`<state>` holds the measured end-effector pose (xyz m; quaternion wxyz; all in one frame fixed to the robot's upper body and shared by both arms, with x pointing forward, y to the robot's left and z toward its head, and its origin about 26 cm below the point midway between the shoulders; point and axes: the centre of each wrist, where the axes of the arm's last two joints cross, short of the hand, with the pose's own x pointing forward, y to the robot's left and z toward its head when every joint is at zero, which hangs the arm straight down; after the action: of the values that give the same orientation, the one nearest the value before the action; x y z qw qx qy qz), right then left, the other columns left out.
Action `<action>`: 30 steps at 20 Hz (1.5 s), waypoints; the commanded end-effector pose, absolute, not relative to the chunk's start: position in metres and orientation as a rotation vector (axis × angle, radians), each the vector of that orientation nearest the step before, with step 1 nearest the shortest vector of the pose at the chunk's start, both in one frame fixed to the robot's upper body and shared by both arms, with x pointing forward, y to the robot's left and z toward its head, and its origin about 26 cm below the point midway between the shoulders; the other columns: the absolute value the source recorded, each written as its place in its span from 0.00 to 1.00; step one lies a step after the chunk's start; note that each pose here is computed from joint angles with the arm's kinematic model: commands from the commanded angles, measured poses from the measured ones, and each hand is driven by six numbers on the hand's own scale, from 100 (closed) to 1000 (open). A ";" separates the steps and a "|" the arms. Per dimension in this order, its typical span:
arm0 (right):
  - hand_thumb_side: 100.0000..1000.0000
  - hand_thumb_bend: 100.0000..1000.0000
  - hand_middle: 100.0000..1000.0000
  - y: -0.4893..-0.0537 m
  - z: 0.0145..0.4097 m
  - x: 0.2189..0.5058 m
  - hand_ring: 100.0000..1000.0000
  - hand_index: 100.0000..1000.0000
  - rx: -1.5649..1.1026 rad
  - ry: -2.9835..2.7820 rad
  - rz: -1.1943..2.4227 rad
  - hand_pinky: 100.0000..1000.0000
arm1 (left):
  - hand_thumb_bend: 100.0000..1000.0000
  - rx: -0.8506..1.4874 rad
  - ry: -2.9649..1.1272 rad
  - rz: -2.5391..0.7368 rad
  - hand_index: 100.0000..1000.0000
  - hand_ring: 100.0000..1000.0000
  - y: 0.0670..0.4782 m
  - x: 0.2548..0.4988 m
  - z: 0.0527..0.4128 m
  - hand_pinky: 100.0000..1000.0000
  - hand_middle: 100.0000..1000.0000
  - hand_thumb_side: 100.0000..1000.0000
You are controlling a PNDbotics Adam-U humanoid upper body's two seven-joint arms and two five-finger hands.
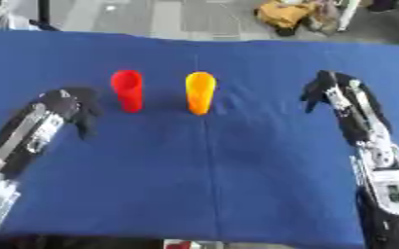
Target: Pour the contents of one cup into another cup.
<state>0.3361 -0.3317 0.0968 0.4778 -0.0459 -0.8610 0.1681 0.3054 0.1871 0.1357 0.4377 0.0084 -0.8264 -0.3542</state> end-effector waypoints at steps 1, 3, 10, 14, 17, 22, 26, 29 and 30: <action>0.76 0.24 0.25 -0.335 0.103 0.337 0.44 0.47 -0.127 -2.119 0.424 0.27 | 0.00 0.077 -2.056 -0.873 0.85 0.39 0.194 0.310 0.136 0.29 0.53 1.00; 0.76 0.24 0.25 -0.335 0.103 0.337 0.44 0.47 -0.127 -2.119 0.425 0.27 | 0.00 0.102 -2.044 -0.864 0.86 0.40 0.195 0.313 0.132 0.29 0.53 0.96; 0.76 0.24 0.24 -0.334 0.103 0.337 0.44 0.47 -0.125 -2.116 0.427 0.27 | 0.00 0.265 -1.994 -0.809 0.88 0.42 0.204 0.325 0.115 0.33 0.56 0.88; 0.76 0.24 0.24 -0.334 0.102 0.336 0.44 0.47 -0.123 -2.115 0.427 0.27 | 0.00 0.390 -1.952 -0.766 0.90 0.44 0.208 0.334 0.110 0.37 0.58 0.86; 0.76 0.24 0.24 -0.334 0.102 0.336 0.44 0.47 -0.120 -2.114 0.429 0.27 | 0.00 0.481 -1.925 -0.739 0.93 0.46 0.208 0.342 0.109 0.42 0.60 0.84; 0.76 0.24 0.24 -0.333 0.101 0.336 0.44 0.47 -0.114 -2.113 0.432 0.27 | 0.00 0.577 -1.881 -0.717 0.95 0.49 0.199 0.358 0.099 0.46 0.63 0.85; 0.76 0.24 0.24 -0.332 0.101 0.337 0.44 0.47 -0.110 -2.112 0.435 0.27 | 0.05 0.613 -1.862 -0.721 0.95 0.49 0.195 0.371 0.087 0.47 0.64 0.85; 0.76 0.24 0.24 -0.332 0.101 0.337 0.44 0.47 -0.109 -2.112 0.437 0.27 | 0.17 0.632 -1.840 -0.753 0.95 0.49 0.195 0.381 0.080 0.48 0.64 0.86; 0.77 0.24 0.24 -0.332 0.101 0.337 0.44 0.47 -0.108 -2.112 0.437 0.27 | 0.21 0.641 -1.834 -0.765 0.95 0.49 0.196 0.384 0.079 0.48 0.64 0.86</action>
<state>0.3356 -0.3302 0.0925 0.4818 -0.0399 -0.8587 0.1700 0.3795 0.1958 0.0742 0.5134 0.2589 -0.7560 -0.3129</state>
